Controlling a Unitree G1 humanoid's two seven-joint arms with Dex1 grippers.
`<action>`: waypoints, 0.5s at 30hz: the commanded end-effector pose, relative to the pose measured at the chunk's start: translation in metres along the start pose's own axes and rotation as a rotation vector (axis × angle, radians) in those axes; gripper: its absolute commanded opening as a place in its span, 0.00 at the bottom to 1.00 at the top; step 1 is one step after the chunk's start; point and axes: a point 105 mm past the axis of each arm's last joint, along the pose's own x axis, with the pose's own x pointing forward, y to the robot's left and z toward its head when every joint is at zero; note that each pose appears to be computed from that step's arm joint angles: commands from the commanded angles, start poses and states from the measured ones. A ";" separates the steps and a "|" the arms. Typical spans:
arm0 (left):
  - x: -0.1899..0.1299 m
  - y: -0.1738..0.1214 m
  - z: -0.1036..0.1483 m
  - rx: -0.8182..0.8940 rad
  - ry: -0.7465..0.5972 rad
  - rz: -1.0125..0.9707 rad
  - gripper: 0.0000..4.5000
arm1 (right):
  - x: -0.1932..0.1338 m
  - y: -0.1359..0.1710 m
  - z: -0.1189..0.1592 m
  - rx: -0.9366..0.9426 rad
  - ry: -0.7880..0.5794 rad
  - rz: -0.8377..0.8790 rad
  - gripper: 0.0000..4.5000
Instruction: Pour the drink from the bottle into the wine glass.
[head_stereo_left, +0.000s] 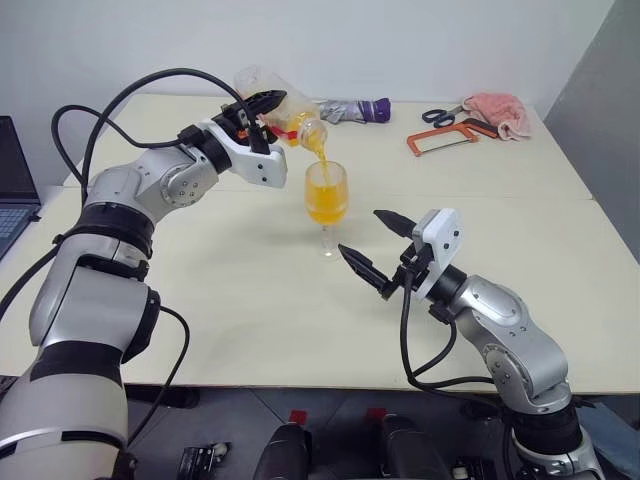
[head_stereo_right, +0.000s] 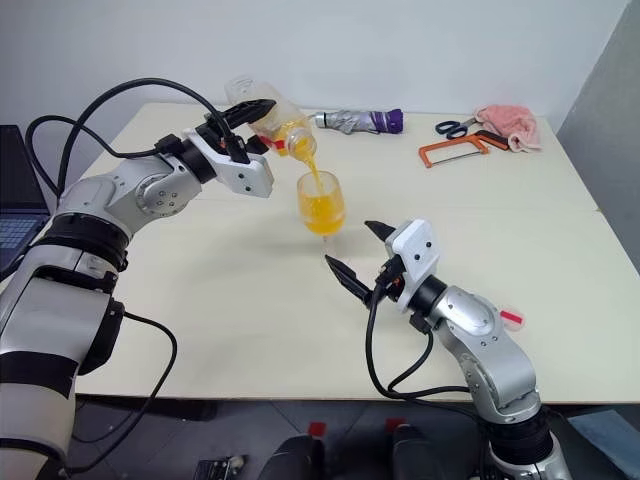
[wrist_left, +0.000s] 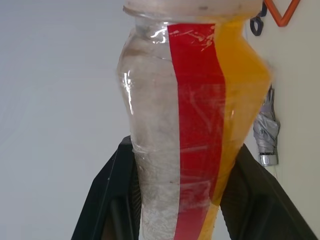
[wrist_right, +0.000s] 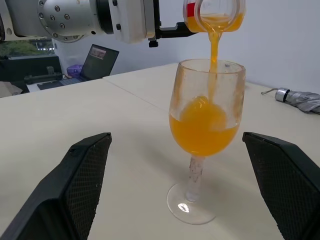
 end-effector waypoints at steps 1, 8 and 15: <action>0.001 0.022 -0.004 0.037 0.002 0.057 0.37 | -0.001 0.004 0.013 -0.024 -0.055 0.010 1.00; 0.001 0.022 -0.004 0.043 0.000 0.054 0.37 | -0.001 0.005 0.013 -0.021 -0.055 0.012 1.00; 0.002 0.022 -0.004 0.045 0.000 0.054 0.37 | -0.001 0.005 0.013 -0.021 -0.054 0.013 1.00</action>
